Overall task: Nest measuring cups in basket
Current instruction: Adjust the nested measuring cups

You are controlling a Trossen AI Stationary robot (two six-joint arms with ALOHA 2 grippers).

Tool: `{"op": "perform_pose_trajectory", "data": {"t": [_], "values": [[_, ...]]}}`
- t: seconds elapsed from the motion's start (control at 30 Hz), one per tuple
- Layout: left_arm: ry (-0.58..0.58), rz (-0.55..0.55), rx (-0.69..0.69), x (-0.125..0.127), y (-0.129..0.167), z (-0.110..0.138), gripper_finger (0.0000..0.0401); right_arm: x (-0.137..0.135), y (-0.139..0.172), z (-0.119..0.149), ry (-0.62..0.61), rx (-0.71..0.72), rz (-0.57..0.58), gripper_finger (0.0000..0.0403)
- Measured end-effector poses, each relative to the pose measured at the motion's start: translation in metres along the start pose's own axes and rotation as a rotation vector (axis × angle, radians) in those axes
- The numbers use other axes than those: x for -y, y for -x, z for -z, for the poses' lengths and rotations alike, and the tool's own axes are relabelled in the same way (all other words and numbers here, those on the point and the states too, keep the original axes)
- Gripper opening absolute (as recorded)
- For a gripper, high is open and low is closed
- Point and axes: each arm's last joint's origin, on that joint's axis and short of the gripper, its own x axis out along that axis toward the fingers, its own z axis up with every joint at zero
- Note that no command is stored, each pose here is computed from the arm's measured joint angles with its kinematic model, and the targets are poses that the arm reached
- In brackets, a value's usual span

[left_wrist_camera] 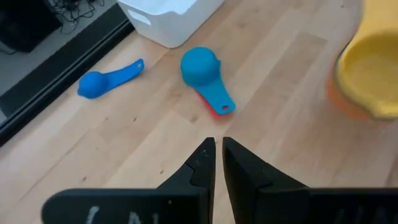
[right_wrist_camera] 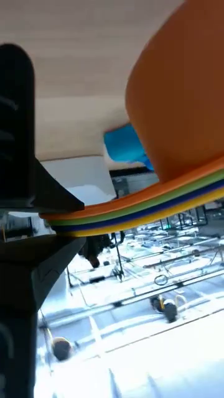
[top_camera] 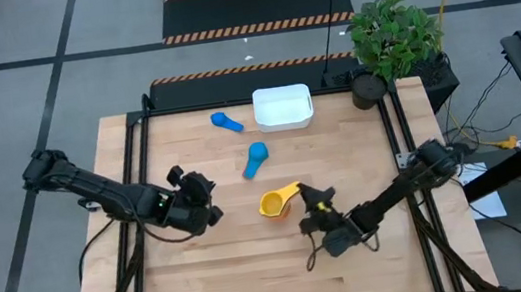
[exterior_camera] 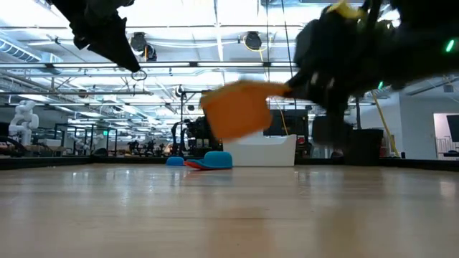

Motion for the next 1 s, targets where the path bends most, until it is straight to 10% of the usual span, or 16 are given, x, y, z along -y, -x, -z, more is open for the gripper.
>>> {"op": "perform_pose_trajectory", "data": {"t": [1.0], "values": [[-0.030,0.217,0.138,0.024,0.009,-0.015,0.0035,-0.036,-0.020,-0.015,0.149,0.005,-0.055,0.0100]]}}
